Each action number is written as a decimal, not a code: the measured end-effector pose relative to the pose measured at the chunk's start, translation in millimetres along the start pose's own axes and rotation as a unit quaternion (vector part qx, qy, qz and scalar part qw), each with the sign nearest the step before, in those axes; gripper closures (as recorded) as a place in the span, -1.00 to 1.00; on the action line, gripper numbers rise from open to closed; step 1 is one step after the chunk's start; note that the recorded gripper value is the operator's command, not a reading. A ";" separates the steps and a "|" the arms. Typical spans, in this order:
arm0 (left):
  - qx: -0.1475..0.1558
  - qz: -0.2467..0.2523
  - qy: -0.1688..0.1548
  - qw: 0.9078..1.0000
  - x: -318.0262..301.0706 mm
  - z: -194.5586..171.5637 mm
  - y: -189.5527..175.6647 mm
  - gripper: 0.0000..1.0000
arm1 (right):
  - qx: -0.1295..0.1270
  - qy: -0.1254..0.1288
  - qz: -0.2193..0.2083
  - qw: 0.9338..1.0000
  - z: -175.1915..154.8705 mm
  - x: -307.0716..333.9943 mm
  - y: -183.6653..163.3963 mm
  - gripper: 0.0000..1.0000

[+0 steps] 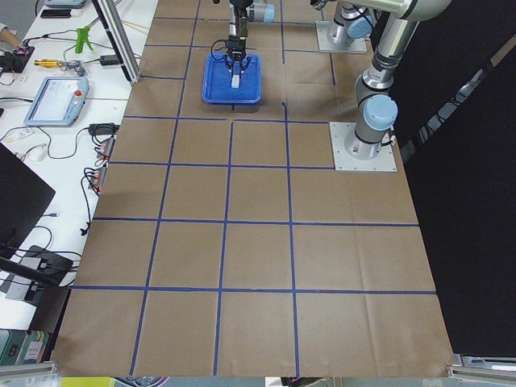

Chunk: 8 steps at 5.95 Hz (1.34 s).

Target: Assemble white blocks and place on blue tray

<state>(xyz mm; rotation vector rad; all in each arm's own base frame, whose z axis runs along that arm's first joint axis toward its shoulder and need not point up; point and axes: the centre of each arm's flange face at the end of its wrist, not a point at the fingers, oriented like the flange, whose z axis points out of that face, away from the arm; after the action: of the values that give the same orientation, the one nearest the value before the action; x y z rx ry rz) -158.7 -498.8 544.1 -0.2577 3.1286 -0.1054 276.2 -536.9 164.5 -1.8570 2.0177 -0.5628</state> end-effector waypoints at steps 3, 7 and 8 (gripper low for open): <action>0.002 0.000 0.000 1.000 -0.5 -2.2 1.9 -0.99 | -0.001 -0.001 0.001 1.000 0.2 -0.7 0.4 0.38; 0.001 0.000 0.000 1.000 -0.6 -2.4 2.4 -0.99 | 0.001 0.000 0.001 1.000 -0.5 -0.3 -0.5 -0.16; 0.001 0.000 0.000 1.000 -0.6 -2.3 2.5 -0.99 | 0.002 -0.001 0.001 1.000 -0.5 -0.3 -0.6 -0.18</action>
<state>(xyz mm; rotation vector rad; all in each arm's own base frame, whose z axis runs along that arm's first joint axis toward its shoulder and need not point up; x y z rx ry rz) -158.5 -496.1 546.2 -0.2567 3.1288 -0.1085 276.5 -536.6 165.3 -1.8526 2.0161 -0.5646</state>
